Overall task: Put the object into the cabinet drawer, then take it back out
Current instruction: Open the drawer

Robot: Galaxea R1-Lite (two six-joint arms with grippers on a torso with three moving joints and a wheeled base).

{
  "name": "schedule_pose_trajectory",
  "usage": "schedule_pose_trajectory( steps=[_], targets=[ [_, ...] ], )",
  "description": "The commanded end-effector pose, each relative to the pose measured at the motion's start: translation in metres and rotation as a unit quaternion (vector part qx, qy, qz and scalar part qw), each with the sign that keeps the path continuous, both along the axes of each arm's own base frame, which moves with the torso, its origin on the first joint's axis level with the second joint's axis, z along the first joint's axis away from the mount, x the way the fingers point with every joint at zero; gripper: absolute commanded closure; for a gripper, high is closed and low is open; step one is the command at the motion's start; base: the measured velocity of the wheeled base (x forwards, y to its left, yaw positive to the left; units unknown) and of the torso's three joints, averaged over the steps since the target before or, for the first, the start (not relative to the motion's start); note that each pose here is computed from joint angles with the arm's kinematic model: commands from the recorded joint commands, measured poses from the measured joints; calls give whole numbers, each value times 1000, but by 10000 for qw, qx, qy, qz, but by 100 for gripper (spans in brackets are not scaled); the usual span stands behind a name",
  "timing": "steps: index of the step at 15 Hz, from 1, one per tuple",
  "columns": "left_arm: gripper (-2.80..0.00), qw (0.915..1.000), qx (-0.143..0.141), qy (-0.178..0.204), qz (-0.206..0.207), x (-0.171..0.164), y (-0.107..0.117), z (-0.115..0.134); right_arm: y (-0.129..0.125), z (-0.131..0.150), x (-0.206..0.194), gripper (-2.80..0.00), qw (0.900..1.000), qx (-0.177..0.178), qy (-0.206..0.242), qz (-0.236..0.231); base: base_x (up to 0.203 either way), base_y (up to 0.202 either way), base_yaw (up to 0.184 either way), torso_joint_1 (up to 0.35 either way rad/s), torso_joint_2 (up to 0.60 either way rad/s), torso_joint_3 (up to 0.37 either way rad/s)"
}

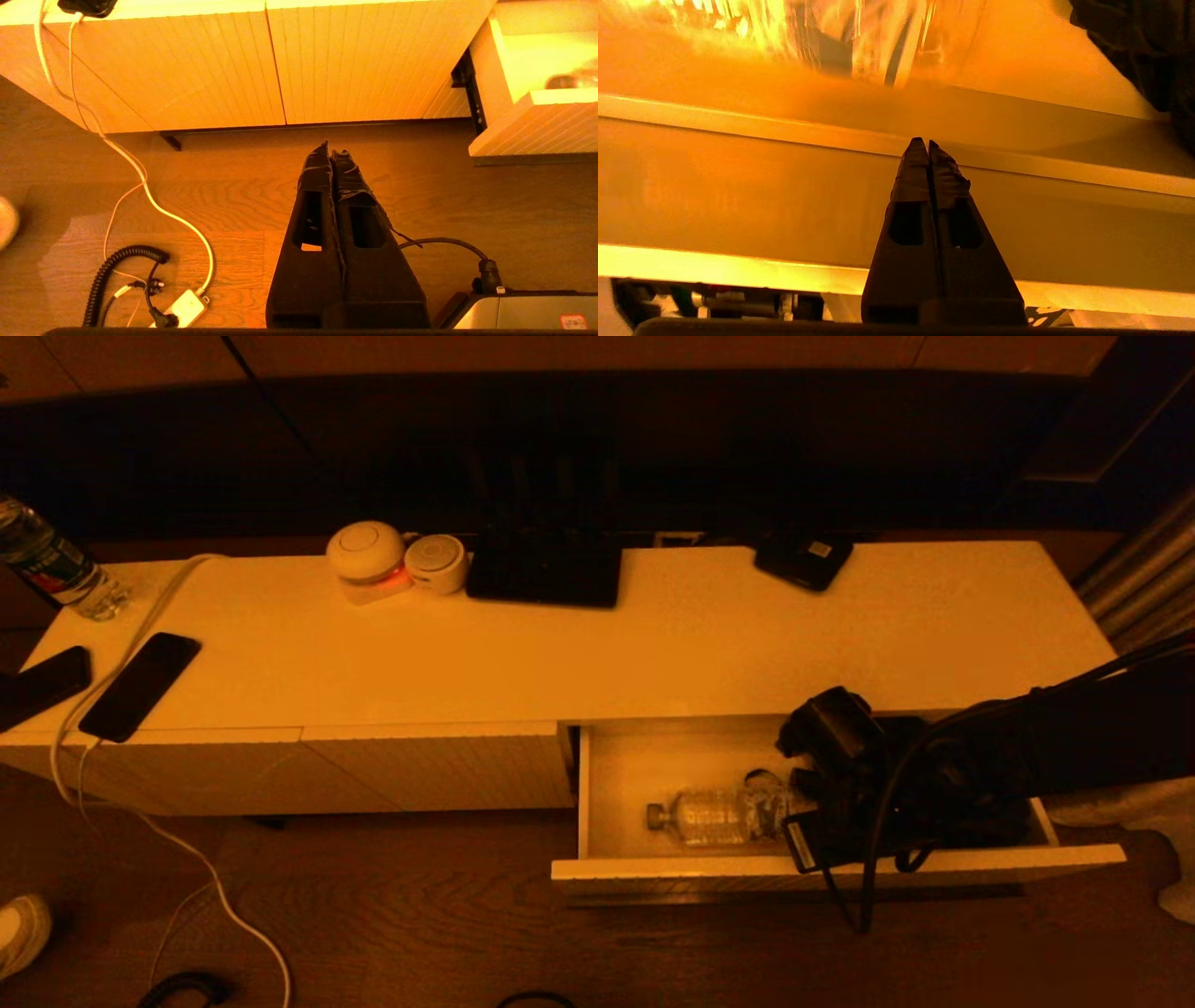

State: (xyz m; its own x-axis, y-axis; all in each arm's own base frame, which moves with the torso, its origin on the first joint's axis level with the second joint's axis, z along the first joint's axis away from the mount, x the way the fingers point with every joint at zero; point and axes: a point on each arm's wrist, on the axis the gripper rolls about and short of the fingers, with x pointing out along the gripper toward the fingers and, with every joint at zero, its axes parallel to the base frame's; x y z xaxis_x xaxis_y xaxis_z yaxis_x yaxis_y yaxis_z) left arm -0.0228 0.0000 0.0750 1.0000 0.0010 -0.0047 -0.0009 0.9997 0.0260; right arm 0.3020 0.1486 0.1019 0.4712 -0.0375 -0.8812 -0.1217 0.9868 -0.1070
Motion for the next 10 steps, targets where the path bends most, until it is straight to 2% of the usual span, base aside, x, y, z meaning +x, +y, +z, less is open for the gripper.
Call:
schedule_pose_trajectory(
  steps=[1, 5, 7, 10],
  targets=[
    [0, 10000, 1, 0, 3, 0, 0, 0, -1, 0, -4, 0, 10000, 9, 50, 22, 0, 0, 0, 0, 0, 0],
    [0, 10000, 1, 0, 3, 0, 0, 0, -1, -6, -20, 0, 9996, 23, 274, 52, 0, 0, 0, 0, 0, 0],
    [0, 10000, 1, 0, 3, 0, 0, 0, -2, -12, -24, 0, 9989, 147, 449, -5, 0, 0, 0, 0, 0, 0],
    [0, 10000, 1, 0, 3, 0, 0, 0, -3, -14, -25, 0, 9987, 180, 481, -35, 0, 0, 0, 0, 0, 0]
  ],
)
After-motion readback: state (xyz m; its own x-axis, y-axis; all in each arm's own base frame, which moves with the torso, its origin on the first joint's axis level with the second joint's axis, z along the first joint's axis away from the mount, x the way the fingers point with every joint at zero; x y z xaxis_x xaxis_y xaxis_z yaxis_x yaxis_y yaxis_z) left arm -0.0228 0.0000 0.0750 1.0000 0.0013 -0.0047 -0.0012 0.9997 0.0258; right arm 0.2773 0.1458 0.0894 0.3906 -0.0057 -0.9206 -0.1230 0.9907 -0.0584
